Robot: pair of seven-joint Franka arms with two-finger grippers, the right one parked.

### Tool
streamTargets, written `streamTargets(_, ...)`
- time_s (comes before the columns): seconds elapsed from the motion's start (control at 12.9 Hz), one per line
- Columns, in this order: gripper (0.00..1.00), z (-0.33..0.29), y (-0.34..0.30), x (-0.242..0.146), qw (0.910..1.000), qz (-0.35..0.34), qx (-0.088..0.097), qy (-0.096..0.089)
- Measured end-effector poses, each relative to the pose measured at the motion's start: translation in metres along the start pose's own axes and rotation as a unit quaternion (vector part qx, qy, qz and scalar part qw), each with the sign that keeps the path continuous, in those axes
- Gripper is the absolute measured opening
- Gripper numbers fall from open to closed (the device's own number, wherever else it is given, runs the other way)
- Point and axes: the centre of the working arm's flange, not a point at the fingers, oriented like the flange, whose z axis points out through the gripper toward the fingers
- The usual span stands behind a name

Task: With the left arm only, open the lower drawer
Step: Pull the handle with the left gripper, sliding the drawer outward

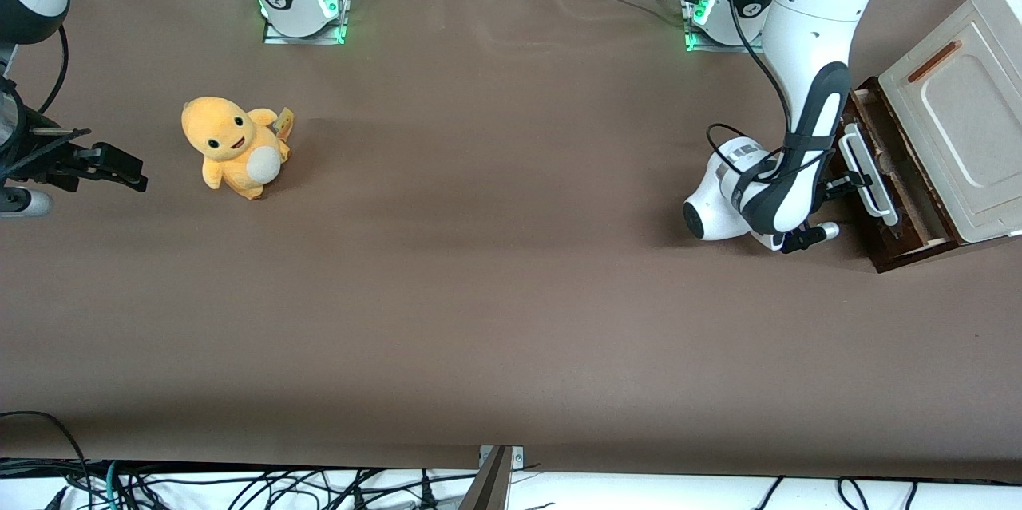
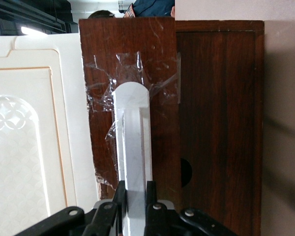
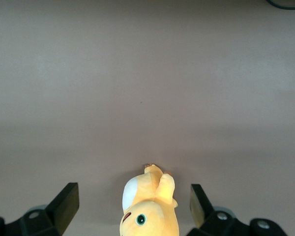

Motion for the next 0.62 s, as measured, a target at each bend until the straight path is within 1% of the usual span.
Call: streamTargets(0.62,0.19,-0.002,-0.0008,0.0003,1.0,-0.001,-0.003,-0.002)
